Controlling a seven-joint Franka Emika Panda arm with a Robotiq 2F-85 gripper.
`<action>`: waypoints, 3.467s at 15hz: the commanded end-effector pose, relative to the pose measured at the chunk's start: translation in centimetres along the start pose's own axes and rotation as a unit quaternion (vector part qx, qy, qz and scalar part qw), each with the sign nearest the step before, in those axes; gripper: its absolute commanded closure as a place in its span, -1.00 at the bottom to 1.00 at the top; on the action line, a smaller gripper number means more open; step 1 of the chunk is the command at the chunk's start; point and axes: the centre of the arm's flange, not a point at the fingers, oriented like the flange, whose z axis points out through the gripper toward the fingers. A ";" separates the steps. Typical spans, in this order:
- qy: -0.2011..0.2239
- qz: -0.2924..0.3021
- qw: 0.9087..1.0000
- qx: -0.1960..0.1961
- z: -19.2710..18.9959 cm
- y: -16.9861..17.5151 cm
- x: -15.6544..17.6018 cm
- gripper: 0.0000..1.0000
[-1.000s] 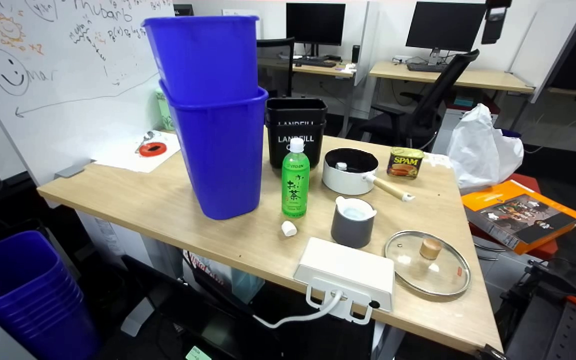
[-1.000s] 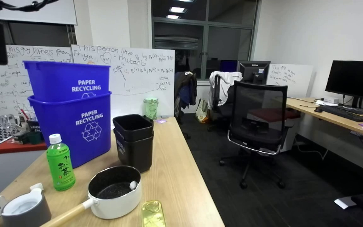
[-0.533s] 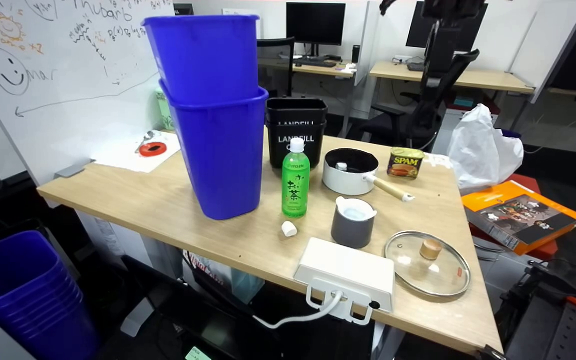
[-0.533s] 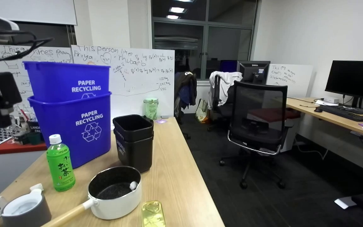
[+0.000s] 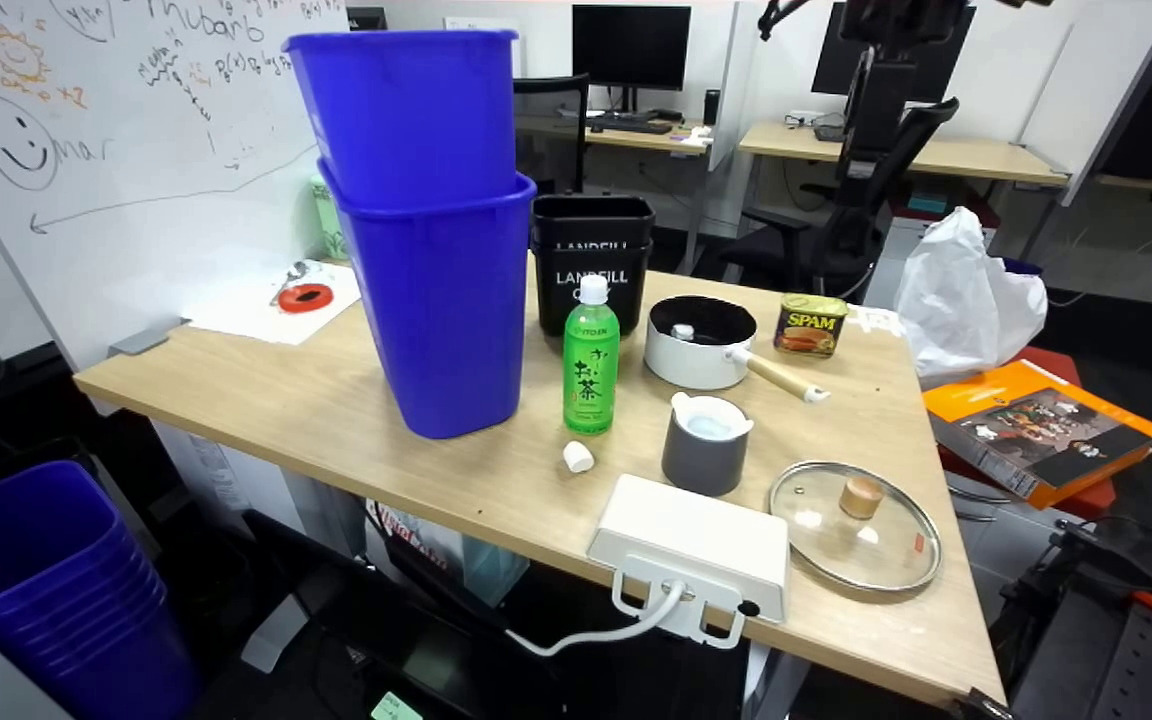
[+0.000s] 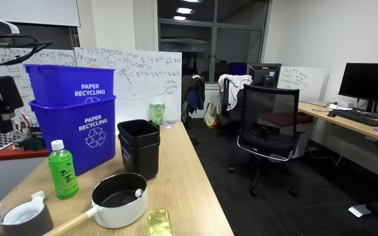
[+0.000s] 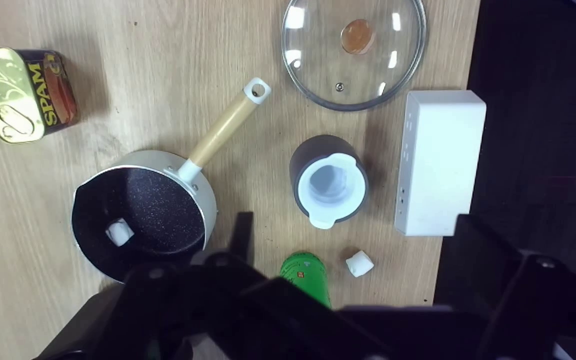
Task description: Pick the bowl and move it to the right on the table
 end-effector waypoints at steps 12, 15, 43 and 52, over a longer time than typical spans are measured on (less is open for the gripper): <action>0.002 -0.051 0.998 -0.027 11.1 -4.4 3.8 -1.00; 0.004 -0.057 0.997 -0.043 14.4 -5.1 3.5 -1.00; 0.054 -0.022 0.995 -0.086 26.6 -3.0 6.2 0.25; 0.063 0.014 0.997 -0.041 23.5 -3.7 4.9 0.92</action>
